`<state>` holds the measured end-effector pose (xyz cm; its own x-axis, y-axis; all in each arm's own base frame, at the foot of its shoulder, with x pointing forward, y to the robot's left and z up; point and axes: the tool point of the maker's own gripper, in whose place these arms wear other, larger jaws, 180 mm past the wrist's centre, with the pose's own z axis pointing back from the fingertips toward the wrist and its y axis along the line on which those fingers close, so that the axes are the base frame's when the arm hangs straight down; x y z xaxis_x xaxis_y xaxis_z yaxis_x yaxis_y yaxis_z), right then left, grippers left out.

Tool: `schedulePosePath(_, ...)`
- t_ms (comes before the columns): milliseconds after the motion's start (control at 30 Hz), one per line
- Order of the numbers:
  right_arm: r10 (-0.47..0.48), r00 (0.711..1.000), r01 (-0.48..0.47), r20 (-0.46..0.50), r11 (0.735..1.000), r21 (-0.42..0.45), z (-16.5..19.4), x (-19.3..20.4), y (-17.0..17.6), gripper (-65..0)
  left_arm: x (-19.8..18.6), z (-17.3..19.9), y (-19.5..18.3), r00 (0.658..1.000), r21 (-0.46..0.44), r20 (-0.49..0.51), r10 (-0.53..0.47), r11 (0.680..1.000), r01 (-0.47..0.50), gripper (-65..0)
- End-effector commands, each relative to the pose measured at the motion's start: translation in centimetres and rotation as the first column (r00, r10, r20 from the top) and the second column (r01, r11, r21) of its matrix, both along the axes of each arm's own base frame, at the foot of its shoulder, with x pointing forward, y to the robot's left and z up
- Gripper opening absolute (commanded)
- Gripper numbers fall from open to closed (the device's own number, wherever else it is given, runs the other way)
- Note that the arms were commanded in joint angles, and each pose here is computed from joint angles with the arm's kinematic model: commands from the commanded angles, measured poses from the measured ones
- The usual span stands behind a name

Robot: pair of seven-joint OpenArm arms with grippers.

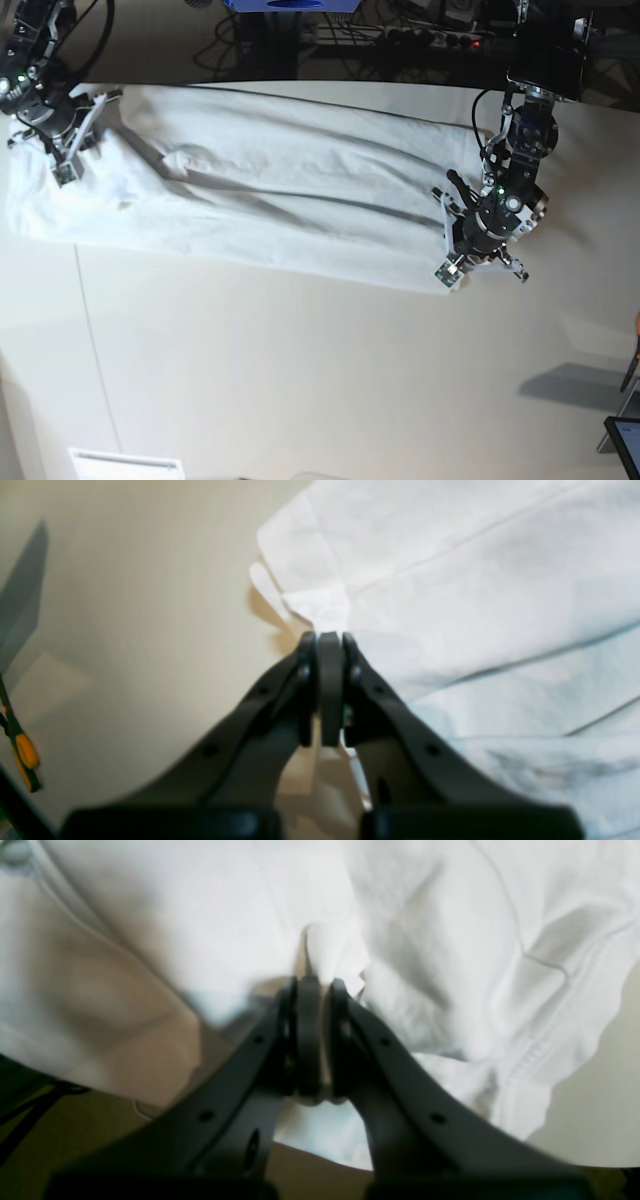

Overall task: Fold the T-shirt properly
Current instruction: 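Lay the folded sides down and open both grippers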

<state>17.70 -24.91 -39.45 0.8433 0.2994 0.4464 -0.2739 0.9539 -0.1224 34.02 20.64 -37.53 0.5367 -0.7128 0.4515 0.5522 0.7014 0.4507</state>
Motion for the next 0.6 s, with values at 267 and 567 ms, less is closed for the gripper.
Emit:
schedulePosePath(267,-0.088,0.996,0.089,0.023,0.994,-0.059,1.5,-0.2,-3.5,-64.0,0.3,2.2,-1.5,0.997,-0.014,0.067,-0.031,0.999,0.032,-65.0)
schedulePosePath(567,-0.081,0.996,0.08,0.042,0.996,0.029,1.7,0.1,-2.0,-48.9,-0.3,1.6,-1.5,0.998,-0.017,0.05,-0.031,0.999,0.032,-45.3)
